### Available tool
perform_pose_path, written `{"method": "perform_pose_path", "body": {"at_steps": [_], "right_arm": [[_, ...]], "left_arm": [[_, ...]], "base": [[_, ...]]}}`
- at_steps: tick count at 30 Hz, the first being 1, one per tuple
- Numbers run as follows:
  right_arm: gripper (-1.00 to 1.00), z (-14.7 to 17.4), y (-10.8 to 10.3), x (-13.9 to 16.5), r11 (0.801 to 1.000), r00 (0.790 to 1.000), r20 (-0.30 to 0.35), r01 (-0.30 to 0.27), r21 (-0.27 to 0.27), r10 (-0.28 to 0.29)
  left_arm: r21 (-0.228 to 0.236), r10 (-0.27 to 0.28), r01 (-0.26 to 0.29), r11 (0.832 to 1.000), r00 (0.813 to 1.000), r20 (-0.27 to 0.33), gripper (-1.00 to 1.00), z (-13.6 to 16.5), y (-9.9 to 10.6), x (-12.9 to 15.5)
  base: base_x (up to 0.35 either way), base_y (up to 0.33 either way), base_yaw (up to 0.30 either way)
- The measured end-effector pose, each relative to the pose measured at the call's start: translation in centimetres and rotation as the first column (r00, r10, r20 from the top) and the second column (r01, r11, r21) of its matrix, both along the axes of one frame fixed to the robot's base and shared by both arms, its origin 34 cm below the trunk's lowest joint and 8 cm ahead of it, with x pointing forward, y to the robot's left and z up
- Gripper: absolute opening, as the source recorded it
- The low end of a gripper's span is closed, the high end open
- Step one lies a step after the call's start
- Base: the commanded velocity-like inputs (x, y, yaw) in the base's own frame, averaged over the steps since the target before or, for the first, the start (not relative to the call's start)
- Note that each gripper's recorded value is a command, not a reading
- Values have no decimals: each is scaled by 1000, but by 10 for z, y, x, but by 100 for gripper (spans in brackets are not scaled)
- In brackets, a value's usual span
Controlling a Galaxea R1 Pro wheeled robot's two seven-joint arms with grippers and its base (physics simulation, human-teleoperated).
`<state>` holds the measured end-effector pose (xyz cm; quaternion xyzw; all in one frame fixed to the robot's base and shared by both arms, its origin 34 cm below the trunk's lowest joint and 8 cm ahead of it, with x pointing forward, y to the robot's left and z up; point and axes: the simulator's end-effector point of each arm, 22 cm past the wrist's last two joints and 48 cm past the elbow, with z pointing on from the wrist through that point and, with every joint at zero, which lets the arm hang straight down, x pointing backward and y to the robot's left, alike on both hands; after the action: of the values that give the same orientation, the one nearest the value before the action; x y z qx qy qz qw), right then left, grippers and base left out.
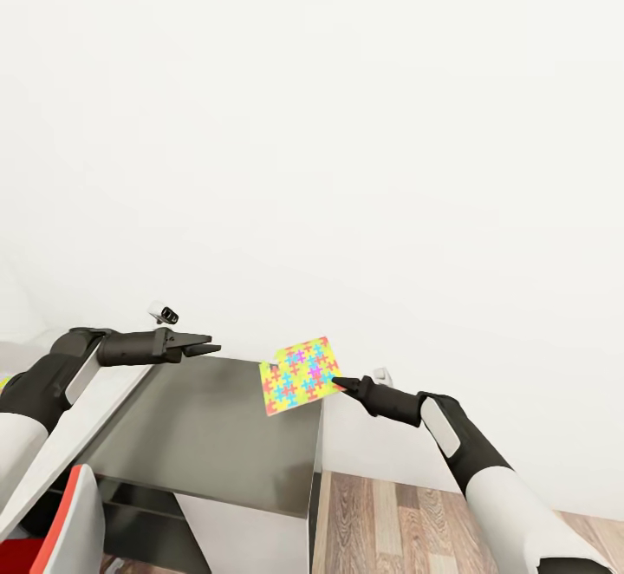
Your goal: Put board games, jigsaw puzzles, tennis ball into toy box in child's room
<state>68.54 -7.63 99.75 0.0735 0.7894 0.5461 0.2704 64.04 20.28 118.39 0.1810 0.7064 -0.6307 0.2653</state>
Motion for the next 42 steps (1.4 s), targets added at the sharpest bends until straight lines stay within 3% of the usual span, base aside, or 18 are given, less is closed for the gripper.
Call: {"method": "perform_pose_path", "body": {"at_steps": [6, 10, 15, 42], "right_arm": [[-100, 1, -4, 1, 1000, 1000, 2, 7, 11, -7], [-100, 14, -25, 8, 997, 998, 55, 38, 61, -42], [-100, 28, -29, 6, 992, 994, 100, 24, 120, -36], [-100, 31, -29, 6, 991, 993, 111, 23, 131, -38]], "left_arm": [[1, 0, 0, 1000, 1000, 0, 100, 0, 0, 0], [1, 0, 0, 1000, 1000, 0, 100, 0, 0, 0], [1, 0, 0, 1000, 1000, 0, 100, 0, 0, 0], [0, 3, -3, 1000, 1000, -5, 100, 0, 1, 0]], "base": [[0, 0, 0], [0, 0, 0], [0, 0, 0], [0, 0, 0]]}}
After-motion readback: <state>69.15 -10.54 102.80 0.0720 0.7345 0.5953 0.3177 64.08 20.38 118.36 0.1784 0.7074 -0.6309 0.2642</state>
